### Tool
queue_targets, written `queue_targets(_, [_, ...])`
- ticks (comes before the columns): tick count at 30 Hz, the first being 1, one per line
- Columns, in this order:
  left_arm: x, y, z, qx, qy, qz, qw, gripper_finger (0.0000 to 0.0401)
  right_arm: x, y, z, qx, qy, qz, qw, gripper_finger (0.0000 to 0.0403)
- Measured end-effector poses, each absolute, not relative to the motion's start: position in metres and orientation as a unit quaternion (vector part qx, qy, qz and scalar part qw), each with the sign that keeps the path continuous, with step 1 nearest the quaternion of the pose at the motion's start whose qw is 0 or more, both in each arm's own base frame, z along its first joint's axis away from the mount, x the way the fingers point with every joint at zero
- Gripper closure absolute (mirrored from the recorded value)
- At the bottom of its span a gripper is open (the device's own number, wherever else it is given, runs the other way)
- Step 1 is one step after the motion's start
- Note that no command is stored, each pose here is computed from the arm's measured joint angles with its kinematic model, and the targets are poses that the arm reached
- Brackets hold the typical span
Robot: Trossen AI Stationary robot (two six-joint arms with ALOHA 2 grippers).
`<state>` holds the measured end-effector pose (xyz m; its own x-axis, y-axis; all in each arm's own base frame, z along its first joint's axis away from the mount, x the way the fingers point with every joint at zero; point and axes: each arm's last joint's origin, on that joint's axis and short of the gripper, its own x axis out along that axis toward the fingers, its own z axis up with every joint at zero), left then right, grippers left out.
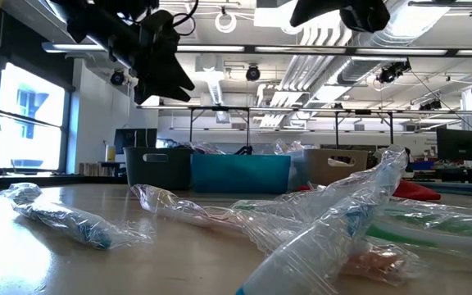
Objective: Pick & Place Toothbrushes
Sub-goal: Put the top right green toothbrush into the transparent bin
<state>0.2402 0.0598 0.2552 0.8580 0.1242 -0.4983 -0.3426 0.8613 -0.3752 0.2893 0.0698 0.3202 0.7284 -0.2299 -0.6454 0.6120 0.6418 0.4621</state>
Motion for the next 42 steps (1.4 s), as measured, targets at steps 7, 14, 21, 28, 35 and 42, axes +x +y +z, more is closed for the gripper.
queue_targets(7, [0.240,0.060,0.255,-0.210,0.238,0.119,0.941,0.0258,0.285,0.078,0.316,0.381,0.264,-0.281,0.841,0.0401])
queue_targets(14, [0.240,0.060,0.255,-0.210,0.238,0.120,0.941,0.0258,0.295,0.090,0.292,0.452,0.350,-0.262,0.778,0.0401])
queue_targets(21, [0.240,0.060,0.255,-0.209,0.238,0.121,0.941,0.0258,0.310,0.100,0.264,0.456,0.435,-0.224,0.743,0.0401])
queue_targets(28, [0.240,0.060,0.255,-0.209,0.238,0.122,0.941,0.0258,0.320,0.105,0.241,0.441,0.483,-0.217,0.724,0.0401])
queue_targets(35, [0.240,0.060,0.255,-0.209,0.238,0.122,0.941,0.0258,0.322,0.106,0.230,0.452,0.495,-0.246,0.700,0.0400])
queue_targets(42, [0.240,0.060,0.255,-0.209,0.238,0.121,0.941,0.0258,0.319,0.104,0.225,0.434,0.496,-0.287,0.695,0.0350])
